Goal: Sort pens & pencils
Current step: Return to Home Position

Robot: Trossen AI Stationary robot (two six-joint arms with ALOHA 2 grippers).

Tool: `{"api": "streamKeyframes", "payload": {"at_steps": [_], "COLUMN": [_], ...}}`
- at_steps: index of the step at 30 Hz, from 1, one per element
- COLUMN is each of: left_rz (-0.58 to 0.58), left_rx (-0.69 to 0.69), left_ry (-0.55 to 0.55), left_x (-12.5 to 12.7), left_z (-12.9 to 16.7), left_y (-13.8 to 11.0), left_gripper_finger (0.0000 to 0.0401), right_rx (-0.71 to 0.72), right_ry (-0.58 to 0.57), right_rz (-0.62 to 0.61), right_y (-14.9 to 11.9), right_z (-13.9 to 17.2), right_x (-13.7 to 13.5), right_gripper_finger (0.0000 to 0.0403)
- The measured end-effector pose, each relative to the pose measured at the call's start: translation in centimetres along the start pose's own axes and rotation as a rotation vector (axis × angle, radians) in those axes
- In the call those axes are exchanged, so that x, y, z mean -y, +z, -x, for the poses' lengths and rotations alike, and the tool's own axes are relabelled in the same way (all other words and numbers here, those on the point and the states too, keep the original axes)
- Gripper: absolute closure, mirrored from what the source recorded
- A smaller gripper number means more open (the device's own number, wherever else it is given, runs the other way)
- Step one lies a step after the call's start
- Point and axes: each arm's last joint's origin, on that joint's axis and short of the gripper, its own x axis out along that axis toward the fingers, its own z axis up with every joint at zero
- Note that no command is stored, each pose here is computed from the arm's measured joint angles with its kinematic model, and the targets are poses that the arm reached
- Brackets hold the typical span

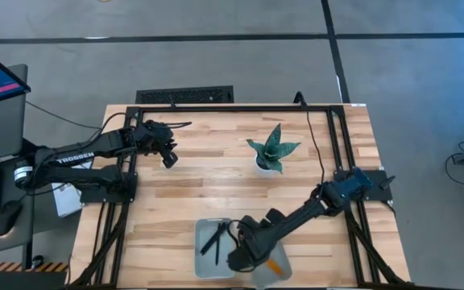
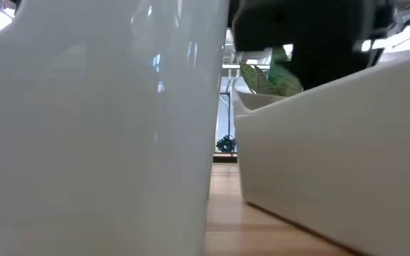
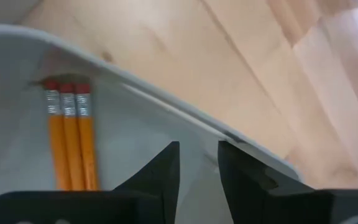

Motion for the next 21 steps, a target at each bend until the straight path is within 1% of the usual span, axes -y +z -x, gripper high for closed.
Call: {"api": "streamKeyframes", "payload": {"at_steps": [4,7,12,16,21], "left_rz": [0.0,-0.001,-0.001,-0.018,-0.021], "left_rx": [-0.002,-0.005,-0.007,-0.01,0.007], "left_ry": [-0.01,-0.019,-0.02,-0.053,-0.074], "left_x": [0.0,0.1,0.1,0.2,0.2], "left_z": [0.0,0.0,0.0,0.0,0.0], "left_y": [0.0,0.0,0.0,-0.1,0.1], "left_gripper_finger": [0.0322,0.0322,0.0322,0.0322,0.0322], "right_rx": [-0.008,-0.024,-0.055,-0.077,-0.047], "right_ry": [0.001,0.015,0.025,0.061,0.122], "right_rz": [0.025,0.007,-0.003,0.02,0.037], "right_y": [1.2,2.0,2.3,1.6,1.5], "right_z": [-0.3,-0.5,-0.6,0.6,2.4], "right_x": [0.4,0.6,0.7,0.7,0.5], "right_gripper_finger": [0.0269,0.0269,0.027,0.0272,0.0279]}}
